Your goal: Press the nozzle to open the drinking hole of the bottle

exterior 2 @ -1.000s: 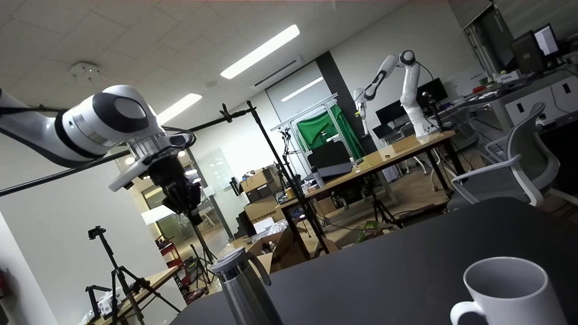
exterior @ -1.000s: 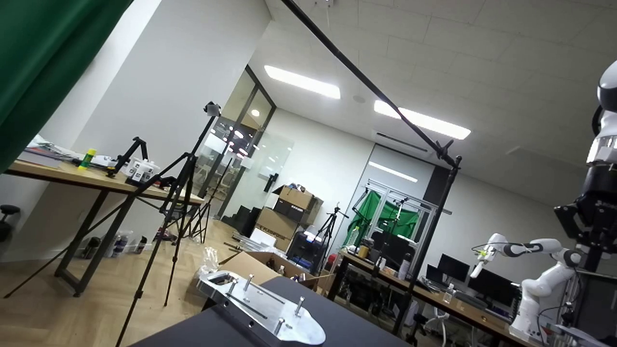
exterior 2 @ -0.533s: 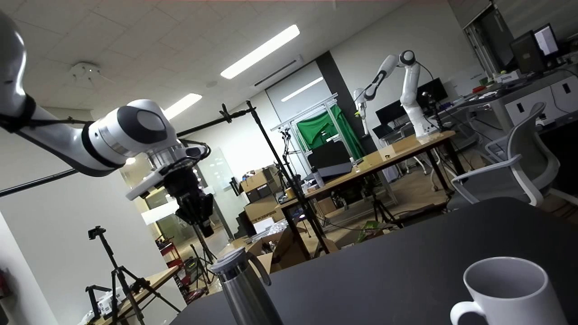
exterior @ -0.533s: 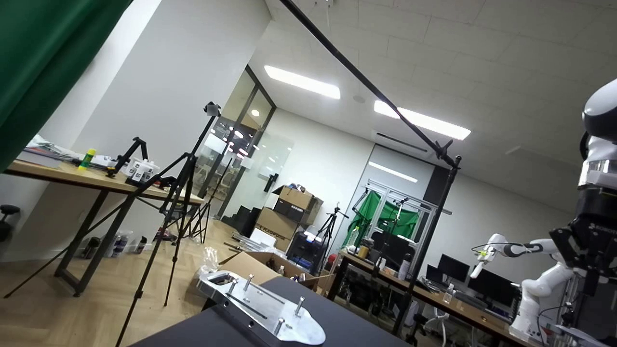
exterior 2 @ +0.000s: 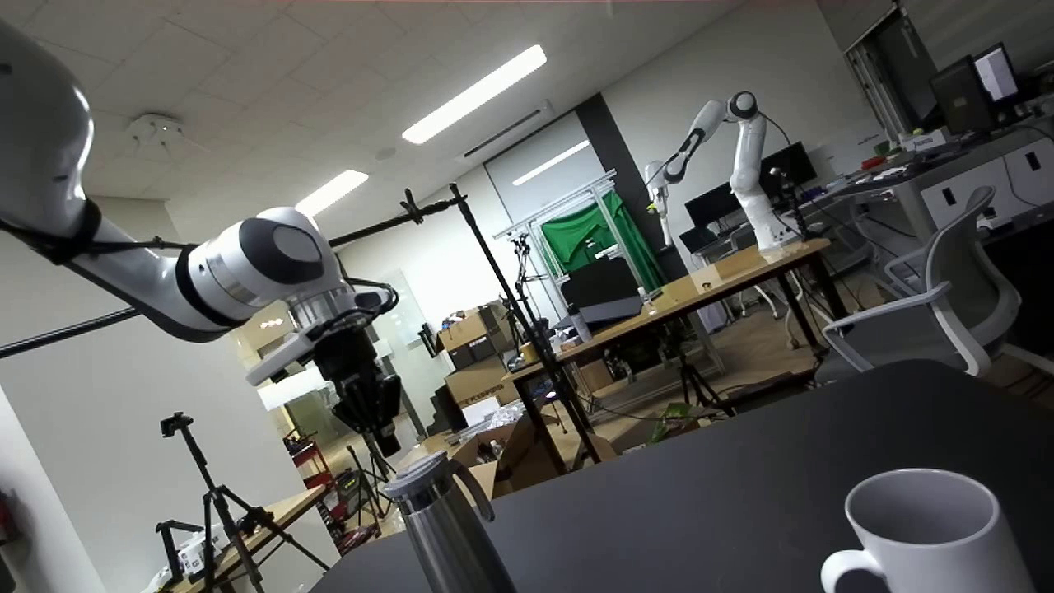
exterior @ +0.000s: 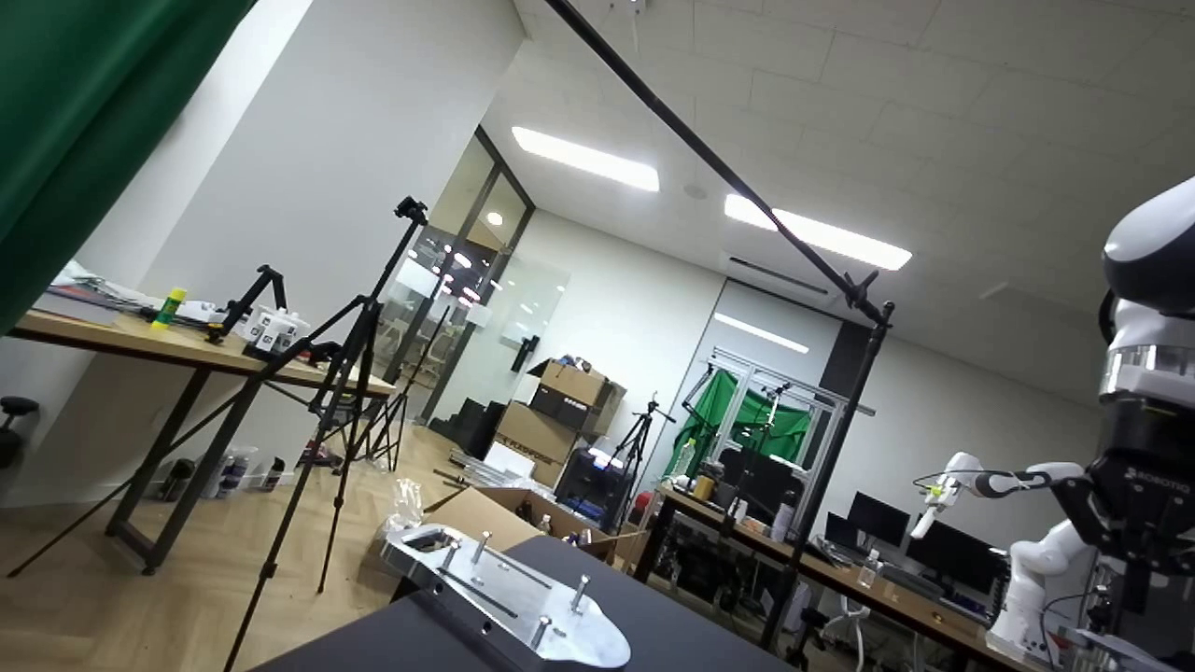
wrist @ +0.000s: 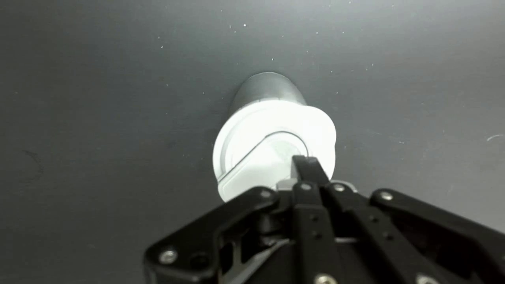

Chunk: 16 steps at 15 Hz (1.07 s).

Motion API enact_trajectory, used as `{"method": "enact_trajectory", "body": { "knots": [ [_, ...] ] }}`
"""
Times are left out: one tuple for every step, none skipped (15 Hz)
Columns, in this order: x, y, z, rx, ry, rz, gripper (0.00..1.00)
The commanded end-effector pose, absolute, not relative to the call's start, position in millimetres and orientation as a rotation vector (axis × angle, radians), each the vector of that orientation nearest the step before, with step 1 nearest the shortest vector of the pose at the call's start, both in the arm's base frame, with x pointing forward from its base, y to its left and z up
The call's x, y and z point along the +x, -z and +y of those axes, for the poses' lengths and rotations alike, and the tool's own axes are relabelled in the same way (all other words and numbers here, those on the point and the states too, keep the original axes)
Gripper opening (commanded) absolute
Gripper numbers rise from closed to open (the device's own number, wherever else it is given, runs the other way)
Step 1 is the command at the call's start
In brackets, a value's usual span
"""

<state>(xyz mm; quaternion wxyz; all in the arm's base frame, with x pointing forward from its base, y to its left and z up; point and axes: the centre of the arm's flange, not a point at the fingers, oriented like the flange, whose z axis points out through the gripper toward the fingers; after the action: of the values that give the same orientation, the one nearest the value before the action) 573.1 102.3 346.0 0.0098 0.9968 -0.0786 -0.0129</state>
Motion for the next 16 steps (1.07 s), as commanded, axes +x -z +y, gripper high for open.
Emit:
{"method": "enact_trajectory", "body": {
  "knots": [
    [580.2, -340.9, 109.5, 3.091, 0.069, -0.282, 0.0],
    [579.7, -338.0, 110.6, 3.09, 0.076, -0.279, 0.0],
    [579.6, -335.5, 111.3, 3.088, 0.081, -0.279, 0.0],
    [579.6, -333.0, 111.4, 3.087, 0.082, -0.281, 0.0],
    [580.0, -330.4, 111.1, 3.087, 0.078, -0.284, 0.0],
    [580.5, -328.6, 110.6, 3.087, 0.078, -0.285, 0.0],
    [581.1, -327.2, 109.7, 3.087, 0.079, -0.288, 0.0],
    [581.8, -325.8, 108.7, 3.087, 0.081, -0.291, 0.0],
    [582.3, -324.7, 107.8, 3.087, 0.086, -0.292, 0.0],
    [582.6, -323.4, 107.1, 3.086, 0.09, -0.294, 0.0],
    [582.7, -321.2, 106.5, 3.085, 0.099, -0.296, 0.0],
    [582.6, -318.7, 106.2, 3.083, 0.103, -0.3, 0.0],
    [582.1, -316.2, 106.3, 3.083, 0.108, -0.3, 0.0],
    [581.6, -313.4, 106.6, 3.08, 0.113, -0.301, 0.0],
    [580.8, -309.1, 107.6, 3.077, 0.118, -0.301, 0.0],
    [580.2, -305.0, 108.6, 3.074, 0.124, -0.301, 0.0]
  ]
}}
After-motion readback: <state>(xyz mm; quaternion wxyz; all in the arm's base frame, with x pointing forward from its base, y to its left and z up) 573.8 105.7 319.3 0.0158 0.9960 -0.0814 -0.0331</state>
